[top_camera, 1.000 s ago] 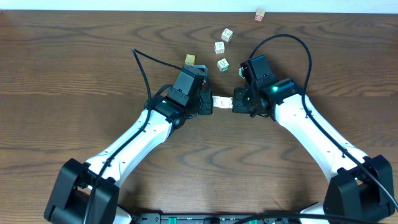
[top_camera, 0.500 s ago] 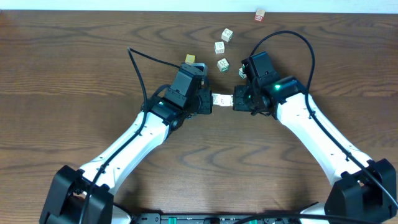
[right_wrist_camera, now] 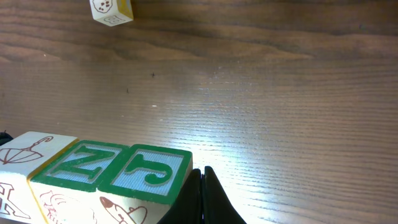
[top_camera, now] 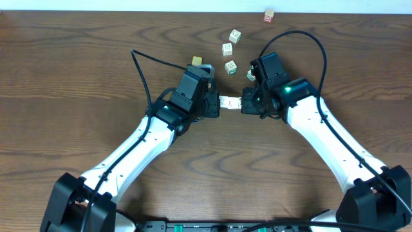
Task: Lift 3 blocks
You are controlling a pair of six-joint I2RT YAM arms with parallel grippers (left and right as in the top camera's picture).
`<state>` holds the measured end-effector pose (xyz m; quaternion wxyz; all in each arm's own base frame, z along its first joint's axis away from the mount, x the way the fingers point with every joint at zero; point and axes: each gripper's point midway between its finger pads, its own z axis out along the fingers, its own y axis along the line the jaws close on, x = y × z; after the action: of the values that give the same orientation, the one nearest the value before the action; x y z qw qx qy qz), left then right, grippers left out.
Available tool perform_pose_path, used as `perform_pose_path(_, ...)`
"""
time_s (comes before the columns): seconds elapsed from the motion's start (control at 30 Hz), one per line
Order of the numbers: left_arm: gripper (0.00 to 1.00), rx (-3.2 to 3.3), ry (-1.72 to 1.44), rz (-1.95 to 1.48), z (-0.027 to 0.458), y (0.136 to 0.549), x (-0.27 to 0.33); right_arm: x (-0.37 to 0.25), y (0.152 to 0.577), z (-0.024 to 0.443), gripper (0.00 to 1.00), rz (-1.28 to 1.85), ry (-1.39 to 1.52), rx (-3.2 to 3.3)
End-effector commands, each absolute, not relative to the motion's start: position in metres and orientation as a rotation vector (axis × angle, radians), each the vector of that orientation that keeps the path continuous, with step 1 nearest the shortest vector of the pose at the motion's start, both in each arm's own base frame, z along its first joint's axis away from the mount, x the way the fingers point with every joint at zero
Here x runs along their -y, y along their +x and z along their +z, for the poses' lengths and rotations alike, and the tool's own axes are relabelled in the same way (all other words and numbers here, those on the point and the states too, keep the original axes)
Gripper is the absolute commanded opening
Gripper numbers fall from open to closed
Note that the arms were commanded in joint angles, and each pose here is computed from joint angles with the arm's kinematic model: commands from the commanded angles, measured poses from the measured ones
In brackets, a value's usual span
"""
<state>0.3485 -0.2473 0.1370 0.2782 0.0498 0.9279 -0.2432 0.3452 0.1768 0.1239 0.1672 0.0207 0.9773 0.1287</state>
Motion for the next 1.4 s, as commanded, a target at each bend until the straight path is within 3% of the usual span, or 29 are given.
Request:
perform_pose_path(0.0, 0.07, -2.392, 0.368, -1.029, 0.189, 0.311, 0.309, -0.259, 0.312, 0.163, 0.01, 0.809, -0.212, -2.759)
perform_pose_path(0.9, 0.07, -2.305, 0.379, -1.056, 0.224, 0.303, 0.303, -0.246, 0.302, 0.222, 0.01, 0.790, -0.250, -2.641)
perform_pose_path(1.37, 0.07, -2.298, 0.385, -1.059, 0.229, 0.300, 0.302, -0.245, 0.301, 0.226, 0.01, 0.790, -0.251, -2.630)
